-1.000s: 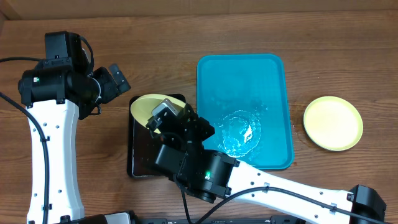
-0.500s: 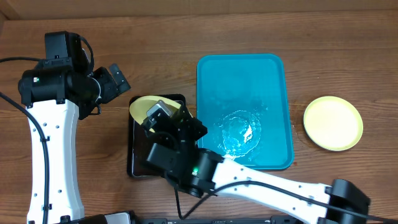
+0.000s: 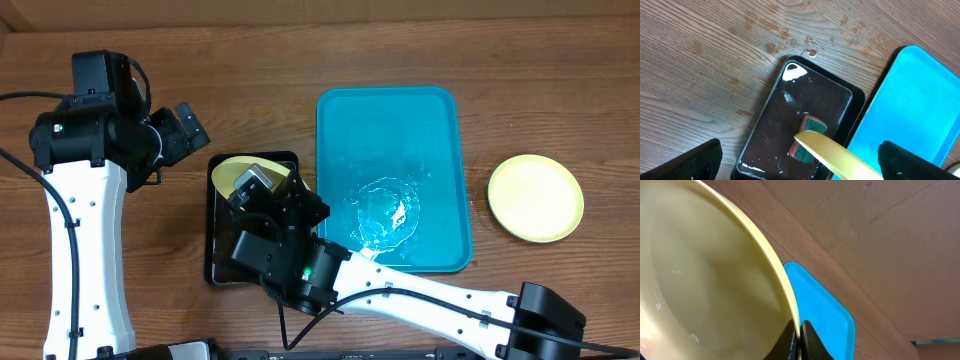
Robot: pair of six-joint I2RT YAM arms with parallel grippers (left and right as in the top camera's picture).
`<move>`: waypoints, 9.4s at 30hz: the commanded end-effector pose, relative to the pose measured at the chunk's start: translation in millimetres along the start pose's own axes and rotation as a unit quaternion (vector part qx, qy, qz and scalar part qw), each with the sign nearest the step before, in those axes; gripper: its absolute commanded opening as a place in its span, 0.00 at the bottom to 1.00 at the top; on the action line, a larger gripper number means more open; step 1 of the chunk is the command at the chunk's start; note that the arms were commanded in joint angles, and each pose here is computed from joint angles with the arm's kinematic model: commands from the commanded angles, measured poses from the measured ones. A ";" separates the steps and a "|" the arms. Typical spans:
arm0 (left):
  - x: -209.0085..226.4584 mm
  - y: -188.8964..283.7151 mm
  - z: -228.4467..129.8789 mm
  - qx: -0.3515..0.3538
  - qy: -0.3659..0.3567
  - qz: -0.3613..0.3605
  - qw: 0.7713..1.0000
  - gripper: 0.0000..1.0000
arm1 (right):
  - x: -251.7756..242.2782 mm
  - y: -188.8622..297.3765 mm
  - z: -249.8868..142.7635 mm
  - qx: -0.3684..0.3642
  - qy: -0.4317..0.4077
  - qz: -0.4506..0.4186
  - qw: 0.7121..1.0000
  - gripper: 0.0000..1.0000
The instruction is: Clean dirty plates on tray and stack at the side
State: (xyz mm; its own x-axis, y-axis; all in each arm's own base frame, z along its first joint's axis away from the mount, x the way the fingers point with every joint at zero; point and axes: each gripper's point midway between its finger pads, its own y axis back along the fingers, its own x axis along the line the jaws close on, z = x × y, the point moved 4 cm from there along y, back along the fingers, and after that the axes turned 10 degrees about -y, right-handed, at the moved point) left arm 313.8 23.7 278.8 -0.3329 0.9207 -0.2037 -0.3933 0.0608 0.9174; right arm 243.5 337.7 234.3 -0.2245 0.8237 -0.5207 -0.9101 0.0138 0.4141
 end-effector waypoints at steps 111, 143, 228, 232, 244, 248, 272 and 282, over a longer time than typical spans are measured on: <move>2.0 0.7 3.9 -0.005 -0.010 0.007 1.000 1.00 | -311.8 12.1 -118.8 0.188 -0.562 0.239 0.769 0.52; 2.0 0.7 4.0 -0.005 -0.010 0.007 1.000 1.00 | -291.5 80.8 -141.1 -0.083 -0.380 0.067 0.919 1.00; 0.8 77.0 -84.8 -0.437 -0.136 -0.088 0.885 1.00 | -224.4 6.4 -239.1 -0.224 -0.361 0.041 0.904 1.00; 10.8 56.4 -103.5 -0.476 -0.133 -0.102 0.863 1.00 | -224.4 6.4 -239.1 -0.224 -0.361 0.041 0.904 1.00; 27.6 7.8 -131.9 -0.559 -0.124 -0.125 0.810 1.00 | -224.4 6.4 -239.1 -0.224 -0.361 0.041 0.904 1.00; 32.8 -12.8 -128.6 -0.569 -0.112 -0.111 0.807 1.00 | -224.4 6.4 -239.1 -0.224 -0.361 0.041 0.904 1.00; 42.6 -67.6 -140.0 -0.515 -0.111 -0.092 0.845 1.00 | -224.4 6.4 -239.1 -0.224 -0.361 0.041 0.904 1.00; 42.6 -67.6 -140.0 -0.515 -0.111 -0.092 0.845 1.00 | -224.4 6.4 -239.1 -0.224 -0.361 0.041 0.904 1.00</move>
State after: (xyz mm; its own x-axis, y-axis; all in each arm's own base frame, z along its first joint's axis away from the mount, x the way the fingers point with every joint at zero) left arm 206.6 1.1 159.4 -0.0407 0.9881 -0.1486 -0.9964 -0.0291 0.0797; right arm 204.5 18.3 177.0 -0.1645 0.9675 0.1918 -0.9856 -0.1687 0.0057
